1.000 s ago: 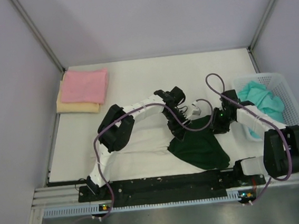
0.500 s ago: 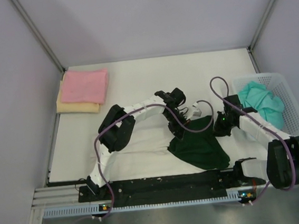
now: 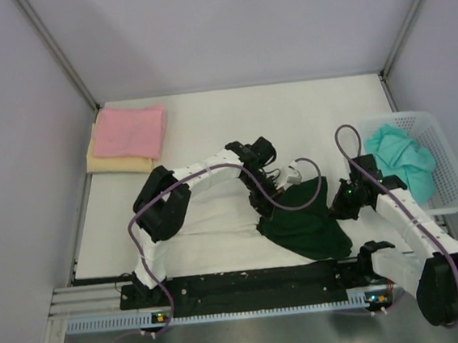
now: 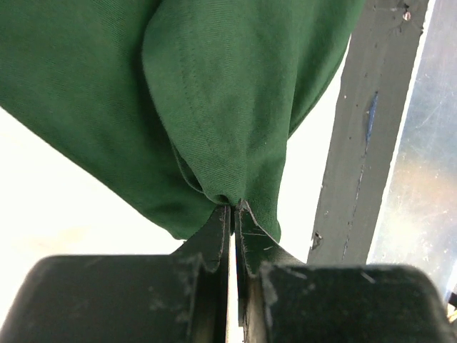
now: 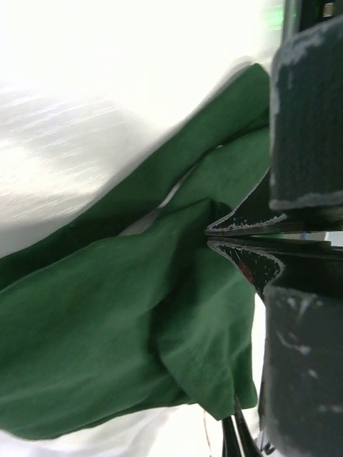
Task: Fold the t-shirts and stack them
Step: Fold the other side of the tshirt into a rectangle
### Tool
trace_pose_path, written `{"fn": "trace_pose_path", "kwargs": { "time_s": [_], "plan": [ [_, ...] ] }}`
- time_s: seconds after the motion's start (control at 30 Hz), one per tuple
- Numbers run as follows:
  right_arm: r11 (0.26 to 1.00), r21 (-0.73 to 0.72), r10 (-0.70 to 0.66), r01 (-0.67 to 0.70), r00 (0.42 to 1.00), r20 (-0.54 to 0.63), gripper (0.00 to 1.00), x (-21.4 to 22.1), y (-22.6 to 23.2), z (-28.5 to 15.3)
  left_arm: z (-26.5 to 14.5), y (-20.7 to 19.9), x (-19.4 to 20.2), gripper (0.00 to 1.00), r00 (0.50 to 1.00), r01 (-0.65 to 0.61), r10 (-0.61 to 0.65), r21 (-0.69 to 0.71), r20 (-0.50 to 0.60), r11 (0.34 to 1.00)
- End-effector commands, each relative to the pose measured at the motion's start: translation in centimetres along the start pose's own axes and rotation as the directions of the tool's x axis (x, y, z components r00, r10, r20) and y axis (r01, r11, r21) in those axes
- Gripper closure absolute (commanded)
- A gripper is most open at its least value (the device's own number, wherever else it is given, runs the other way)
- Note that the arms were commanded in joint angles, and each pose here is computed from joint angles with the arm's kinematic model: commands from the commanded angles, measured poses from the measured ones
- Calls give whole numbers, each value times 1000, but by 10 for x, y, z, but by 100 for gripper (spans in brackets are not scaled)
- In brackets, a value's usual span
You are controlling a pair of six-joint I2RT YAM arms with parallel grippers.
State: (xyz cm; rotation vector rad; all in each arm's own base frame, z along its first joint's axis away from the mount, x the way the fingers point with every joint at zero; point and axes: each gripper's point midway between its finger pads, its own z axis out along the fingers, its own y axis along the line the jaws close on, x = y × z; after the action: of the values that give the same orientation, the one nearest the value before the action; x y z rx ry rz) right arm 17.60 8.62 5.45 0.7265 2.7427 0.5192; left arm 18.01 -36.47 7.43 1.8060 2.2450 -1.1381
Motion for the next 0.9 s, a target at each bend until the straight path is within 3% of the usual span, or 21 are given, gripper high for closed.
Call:
{"fn": "trace_pose_path", "kwargs": {
  "time_s": [0.0, 0.03, 0.23, 0.43, 0.67, 0.73, 0.87],
  "plan": [
    [999, 5, 38, -38, 999, -20, 100, 15, -4, -12, -12, -23, 2, 100, 999, -45, 44, 60, 16, 997],
    [999, 12, 42, -42, 999, -12, 100, 15, -6, -12, -15, -26, 1, 100, 998, -57, 55, 66, 24, 996],
    [996, -15, 81, -82, 994, -79, 57, 21, 2, -5, -22, -33, 0, 100, 996, -80, 78, 66, 33, 995],
    [981, -115, 140, -154, 983, -119, 49, 29, 18, 2, -19, -32, 1, 100, 997, -76, 74, 67, 30, 995],
    [986, -144, 67, -87, 988, -139, 48, 27, 31, 5, -22, -30, -3, 100, 995, -91, 90, 48, 33, 995],
    [985, -161, 45, -67, 989, -138, 52, 26, 35, 6, -22, -29, -3, 100, 996, -89, 87, 49, 33, 995],
    [989, -142, 10, -30, 990, -140, 84, 25, 30, 12, -23, -29, -4, 100, 996, -88, 87, 45, 30, 995]
  ]
}}
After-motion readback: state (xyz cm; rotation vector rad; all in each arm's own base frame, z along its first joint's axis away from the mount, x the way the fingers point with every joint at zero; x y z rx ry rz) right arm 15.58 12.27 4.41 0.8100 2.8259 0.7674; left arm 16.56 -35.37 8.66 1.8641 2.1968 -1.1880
